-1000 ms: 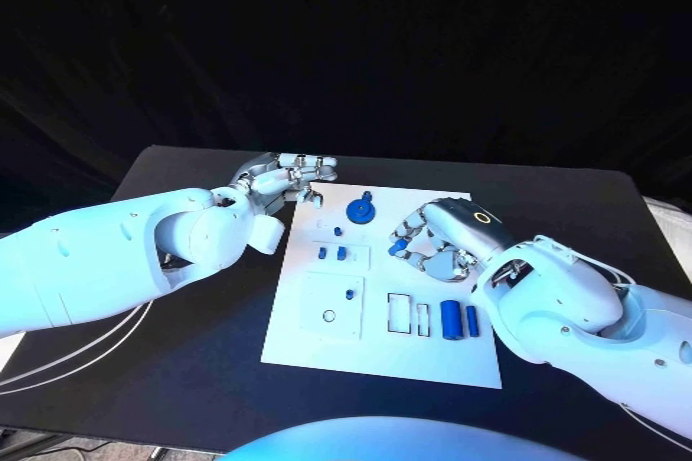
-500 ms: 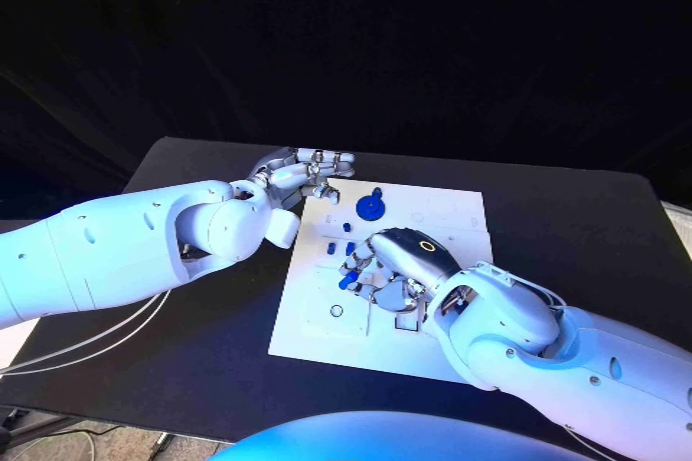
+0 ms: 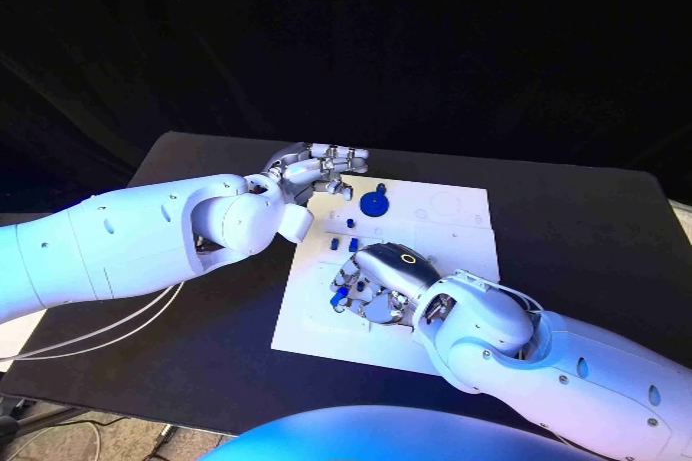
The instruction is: Assemble the parts on the task board
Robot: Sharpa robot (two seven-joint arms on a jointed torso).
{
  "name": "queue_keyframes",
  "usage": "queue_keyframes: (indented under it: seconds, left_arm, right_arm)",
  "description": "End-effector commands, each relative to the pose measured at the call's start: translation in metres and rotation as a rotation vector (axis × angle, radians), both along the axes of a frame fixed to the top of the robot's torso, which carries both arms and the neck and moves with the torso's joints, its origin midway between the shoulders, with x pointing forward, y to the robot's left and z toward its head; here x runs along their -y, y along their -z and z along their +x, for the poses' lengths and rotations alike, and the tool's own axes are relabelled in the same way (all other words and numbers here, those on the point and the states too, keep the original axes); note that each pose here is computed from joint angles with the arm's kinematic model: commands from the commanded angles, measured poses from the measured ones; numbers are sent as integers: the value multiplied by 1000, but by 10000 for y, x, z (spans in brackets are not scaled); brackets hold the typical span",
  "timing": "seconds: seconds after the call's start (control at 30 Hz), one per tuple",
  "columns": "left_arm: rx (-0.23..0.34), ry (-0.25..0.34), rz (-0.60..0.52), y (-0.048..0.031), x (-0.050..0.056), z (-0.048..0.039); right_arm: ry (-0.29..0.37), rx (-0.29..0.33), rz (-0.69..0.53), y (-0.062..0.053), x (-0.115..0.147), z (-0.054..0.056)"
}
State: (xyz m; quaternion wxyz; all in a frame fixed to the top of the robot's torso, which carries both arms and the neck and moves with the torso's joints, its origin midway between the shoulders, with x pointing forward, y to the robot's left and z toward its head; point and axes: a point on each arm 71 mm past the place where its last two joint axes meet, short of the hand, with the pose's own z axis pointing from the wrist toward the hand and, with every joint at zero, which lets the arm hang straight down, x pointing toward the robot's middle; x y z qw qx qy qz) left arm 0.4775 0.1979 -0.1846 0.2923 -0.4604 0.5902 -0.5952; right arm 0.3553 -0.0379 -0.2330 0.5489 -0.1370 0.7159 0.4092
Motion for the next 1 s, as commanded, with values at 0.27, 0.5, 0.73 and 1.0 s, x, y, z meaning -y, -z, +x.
queue_keyframes:
  seconds: [0.27,0.5,0.73,1.0]
  left_arm:
    - [6,23,-10,-10,24,-5]
    - [5,22,-9,-9,19,-5]
    - [5,22,-9,-9,14,-6]
    - [6,20,-9,-9,10,-5]
  right_arm:
    - [-15,-9,-77,80,-8,-1]
    - [-6,-7,-113,112,1,11]
    - [3,27,-134,140,-16,11]
    - [-8,71,-154,141,-63,-8]
